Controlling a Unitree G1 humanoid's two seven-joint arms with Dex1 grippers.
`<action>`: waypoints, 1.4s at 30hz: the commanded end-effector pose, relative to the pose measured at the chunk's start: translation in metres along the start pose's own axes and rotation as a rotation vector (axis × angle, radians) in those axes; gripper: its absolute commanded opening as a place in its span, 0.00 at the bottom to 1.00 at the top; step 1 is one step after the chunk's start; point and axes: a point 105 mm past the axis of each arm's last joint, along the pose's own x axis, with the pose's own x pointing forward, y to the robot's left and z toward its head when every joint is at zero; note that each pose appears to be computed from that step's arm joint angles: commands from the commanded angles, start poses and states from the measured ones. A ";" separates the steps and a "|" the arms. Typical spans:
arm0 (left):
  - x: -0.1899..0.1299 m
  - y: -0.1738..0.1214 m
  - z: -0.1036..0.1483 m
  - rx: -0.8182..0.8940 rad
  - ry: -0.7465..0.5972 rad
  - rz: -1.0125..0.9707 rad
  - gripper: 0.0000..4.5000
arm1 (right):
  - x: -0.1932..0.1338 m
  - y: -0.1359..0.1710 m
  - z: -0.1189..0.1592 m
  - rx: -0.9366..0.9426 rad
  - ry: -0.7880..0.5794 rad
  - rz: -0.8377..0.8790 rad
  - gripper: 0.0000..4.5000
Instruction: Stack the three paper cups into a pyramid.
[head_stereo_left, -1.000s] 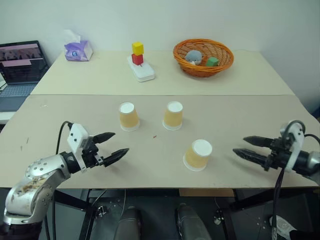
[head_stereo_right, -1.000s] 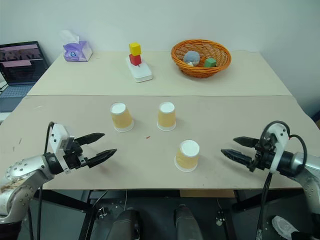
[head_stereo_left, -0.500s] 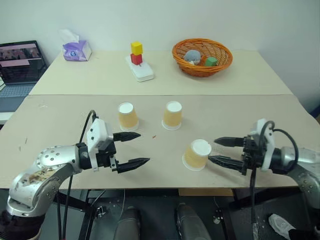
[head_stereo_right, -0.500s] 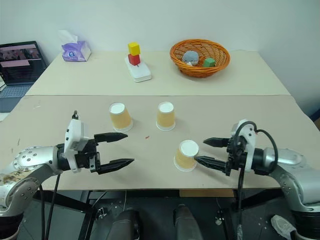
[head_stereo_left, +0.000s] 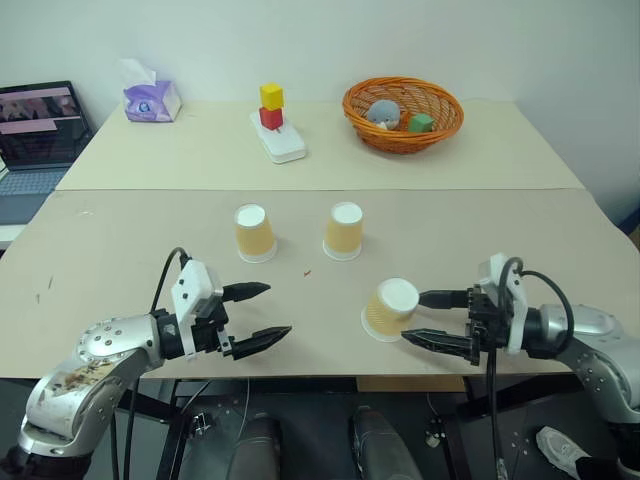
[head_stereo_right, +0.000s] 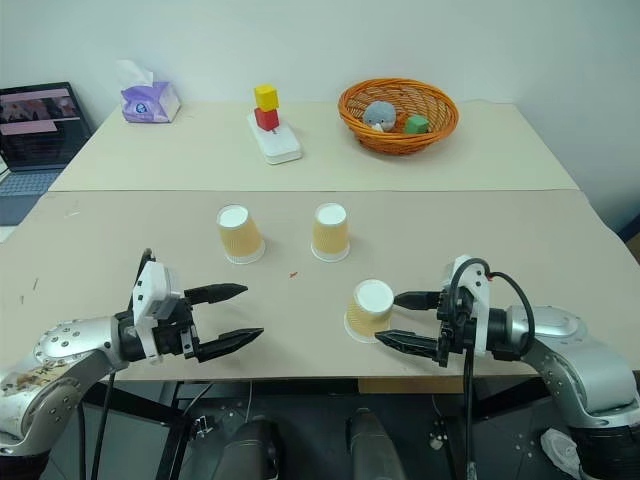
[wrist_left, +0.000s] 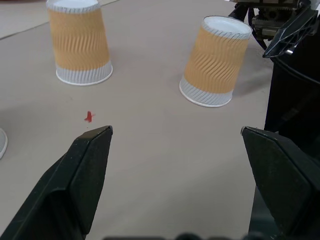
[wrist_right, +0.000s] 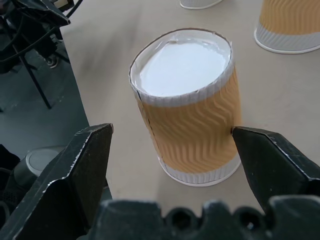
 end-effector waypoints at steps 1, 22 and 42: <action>-0.004 0.005 0.004 0.018 -0.026 0.041 0.97 | 0.005 -0.001 0.014 -0.069 -0.032 0.023 0.99; -0.011 0.005 -0.001 -0.005 -0.019 0.080 0.97 | 0.024 -0.005 0.036 -0.108 -0.117 0.088 0.88; -0.027 0.016 -0.016 -0.082 -0.008 0.176 0.97 | 0.050 0.005 0.110 -0.172 -0.274 0.255 0.60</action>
